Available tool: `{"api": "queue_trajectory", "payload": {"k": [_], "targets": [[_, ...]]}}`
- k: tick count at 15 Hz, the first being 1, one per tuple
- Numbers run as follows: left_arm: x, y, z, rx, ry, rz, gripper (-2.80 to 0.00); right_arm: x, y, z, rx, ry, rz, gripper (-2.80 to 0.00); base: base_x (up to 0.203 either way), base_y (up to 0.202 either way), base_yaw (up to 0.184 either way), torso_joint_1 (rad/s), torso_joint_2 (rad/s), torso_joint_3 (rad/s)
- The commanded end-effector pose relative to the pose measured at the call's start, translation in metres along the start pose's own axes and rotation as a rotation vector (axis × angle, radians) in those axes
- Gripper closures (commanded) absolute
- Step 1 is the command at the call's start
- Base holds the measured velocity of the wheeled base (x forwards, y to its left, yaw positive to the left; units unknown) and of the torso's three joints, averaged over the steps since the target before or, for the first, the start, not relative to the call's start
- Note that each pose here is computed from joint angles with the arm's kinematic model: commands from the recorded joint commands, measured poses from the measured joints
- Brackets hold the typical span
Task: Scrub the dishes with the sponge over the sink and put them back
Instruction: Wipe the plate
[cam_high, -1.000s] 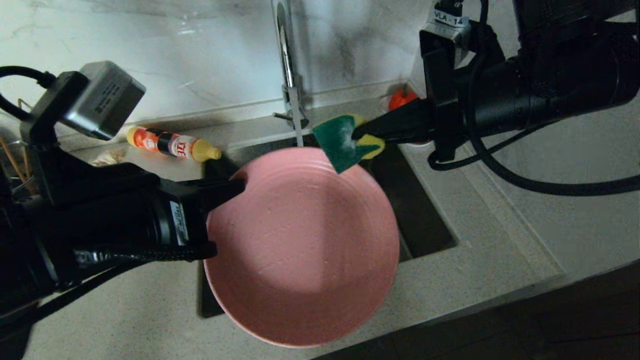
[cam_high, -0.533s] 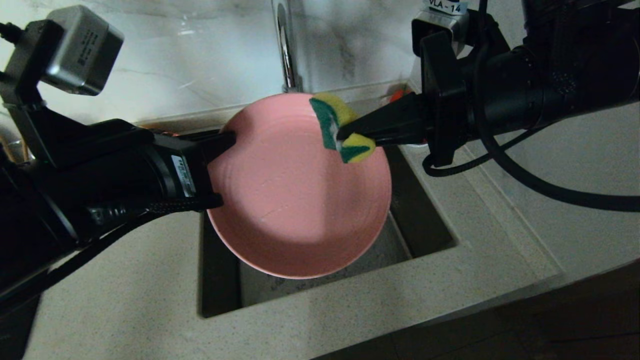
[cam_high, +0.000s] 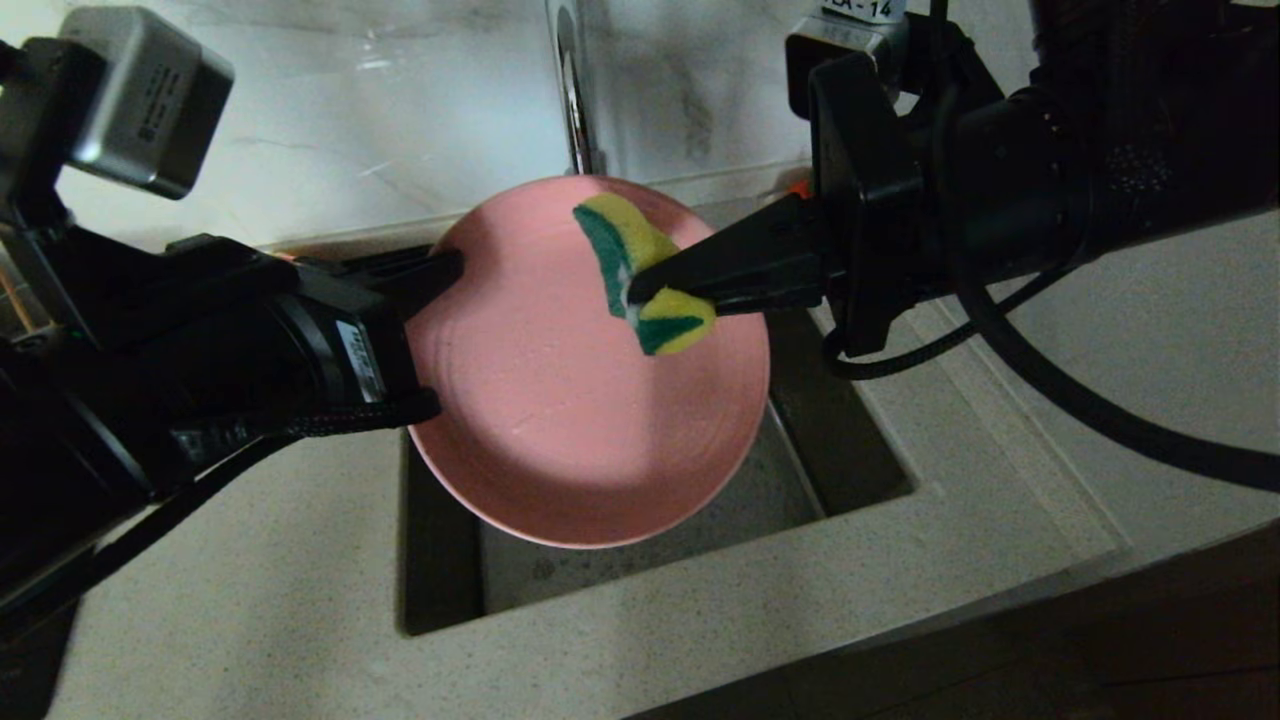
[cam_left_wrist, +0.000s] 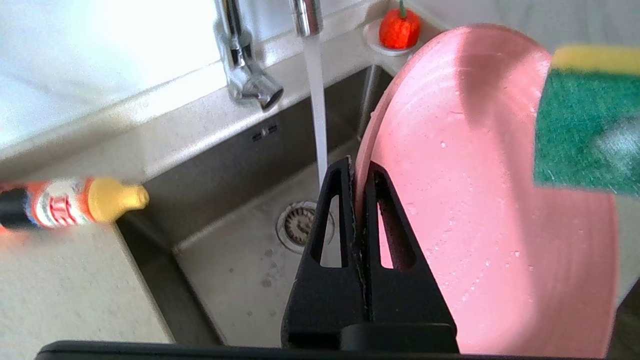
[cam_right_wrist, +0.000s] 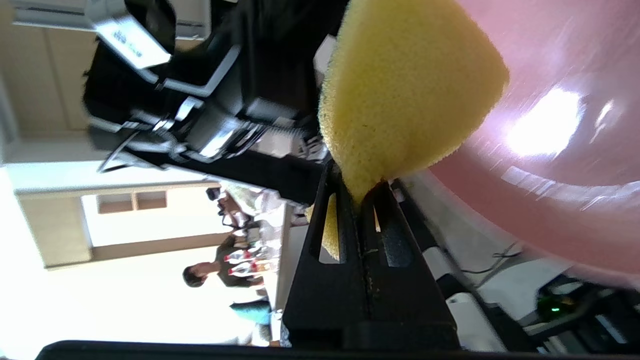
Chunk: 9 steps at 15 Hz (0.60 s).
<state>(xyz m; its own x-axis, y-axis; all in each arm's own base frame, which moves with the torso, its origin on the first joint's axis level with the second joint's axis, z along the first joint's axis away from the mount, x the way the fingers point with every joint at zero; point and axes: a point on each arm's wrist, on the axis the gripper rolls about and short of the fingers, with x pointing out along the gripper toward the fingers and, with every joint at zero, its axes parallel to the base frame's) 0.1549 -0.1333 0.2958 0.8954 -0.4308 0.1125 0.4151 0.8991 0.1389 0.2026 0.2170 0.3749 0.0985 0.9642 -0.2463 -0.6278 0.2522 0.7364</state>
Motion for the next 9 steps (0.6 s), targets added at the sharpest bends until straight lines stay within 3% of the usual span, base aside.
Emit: {"api": "queue_trajectory", "payload": {"k": [1, 9], "targets": [[0.0, 0.001, 0.002, 0.015, -0.011, 0.008, 0.0, -0.001, 0.011, -0.007, -0.003, 0.021, 0.028, 0.0, 0.0, 0.0, 0.0, 0.0, 0.0, 0.0], [-0.006, 0.005, 0.013, 0.047, -0.086, 0.042, 0.0, 0.015, 0.013, -0.017, 0.021, 0.096, 0.035, 0.0, 0.0, 0.0, 0.0, 0.0, 0.0, 0.0]]}}
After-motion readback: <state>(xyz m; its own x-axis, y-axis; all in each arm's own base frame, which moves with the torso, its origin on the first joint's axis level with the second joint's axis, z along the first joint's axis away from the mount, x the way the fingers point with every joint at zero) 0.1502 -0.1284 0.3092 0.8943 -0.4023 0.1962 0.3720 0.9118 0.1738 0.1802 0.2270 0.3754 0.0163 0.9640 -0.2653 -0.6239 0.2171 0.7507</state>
